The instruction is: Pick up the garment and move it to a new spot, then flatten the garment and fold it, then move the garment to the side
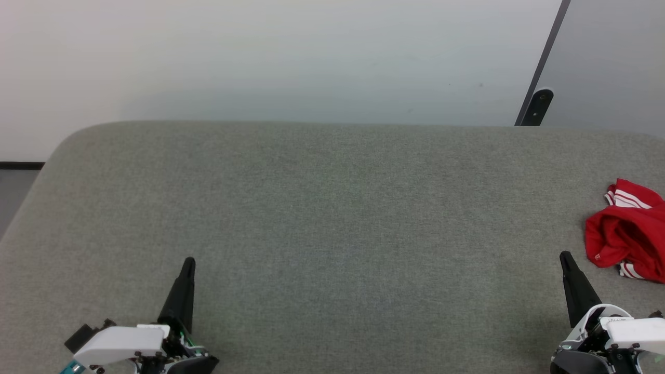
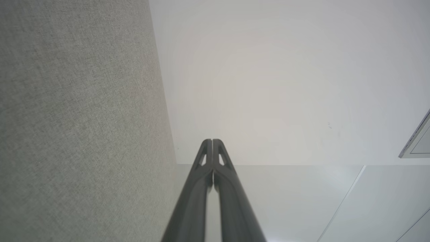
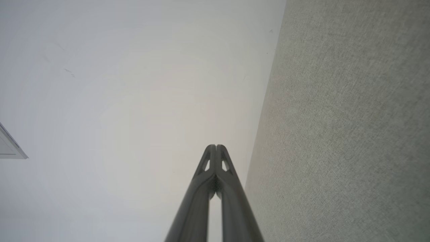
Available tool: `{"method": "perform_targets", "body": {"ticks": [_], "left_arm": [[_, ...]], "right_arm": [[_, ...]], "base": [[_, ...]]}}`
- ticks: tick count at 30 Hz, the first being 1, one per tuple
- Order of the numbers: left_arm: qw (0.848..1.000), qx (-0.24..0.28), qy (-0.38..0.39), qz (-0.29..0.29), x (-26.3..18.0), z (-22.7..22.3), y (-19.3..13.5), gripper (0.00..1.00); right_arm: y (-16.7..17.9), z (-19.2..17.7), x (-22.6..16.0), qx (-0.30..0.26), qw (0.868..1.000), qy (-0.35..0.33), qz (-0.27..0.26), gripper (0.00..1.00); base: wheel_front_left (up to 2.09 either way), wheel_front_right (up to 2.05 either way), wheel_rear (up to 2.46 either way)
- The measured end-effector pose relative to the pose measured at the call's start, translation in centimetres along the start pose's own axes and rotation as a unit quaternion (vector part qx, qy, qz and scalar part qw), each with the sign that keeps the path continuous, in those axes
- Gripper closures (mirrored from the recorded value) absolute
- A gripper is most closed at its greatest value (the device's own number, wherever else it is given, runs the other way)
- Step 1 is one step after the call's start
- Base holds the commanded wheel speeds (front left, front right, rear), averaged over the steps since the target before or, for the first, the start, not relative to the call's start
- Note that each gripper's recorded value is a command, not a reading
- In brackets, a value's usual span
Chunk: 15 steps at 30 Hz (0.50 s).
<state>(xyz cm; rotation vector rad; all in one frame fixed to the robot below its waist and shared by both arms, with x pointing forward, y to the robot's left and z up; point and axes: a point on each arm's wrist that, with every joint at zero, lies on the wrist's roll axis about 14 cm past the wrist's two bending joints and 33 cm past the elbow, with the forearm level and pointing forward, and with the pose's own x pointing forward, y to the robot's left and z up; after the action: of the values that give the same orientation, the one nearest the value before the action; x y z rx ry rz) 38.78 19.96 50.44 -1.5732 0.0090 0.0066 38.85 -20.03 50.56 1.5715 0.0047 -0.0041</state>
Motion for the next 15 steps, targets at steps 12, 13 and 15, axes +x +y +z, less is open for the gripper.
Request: {"method": "perform_targets", "body": {"ticks": [12,13,15], "left_arm": [[1.0,0.0,0.0,0.0,0.0,0.0,0.0,1.0],[1.0,0.0,0.0,0.0,0.0,0.0,0.0,1.0],[1.0,0.0,0.0,0.0,0.0,0.0,0.0,1.0]], "right_arm": [[0.0,0.0,0.0,0.0,1.0,0.0,0.0,1.0],[0.0,0.0,0.0,0.0,1.0,0.0,0.0,1.0],[0.0,0.0,0.0,0.0,1.0,0.0,0.0,1.0]], "base": [[0.0,0.0,0.0],[0.0,0.0,0.0],[0.0,0.0,0.0]]}}
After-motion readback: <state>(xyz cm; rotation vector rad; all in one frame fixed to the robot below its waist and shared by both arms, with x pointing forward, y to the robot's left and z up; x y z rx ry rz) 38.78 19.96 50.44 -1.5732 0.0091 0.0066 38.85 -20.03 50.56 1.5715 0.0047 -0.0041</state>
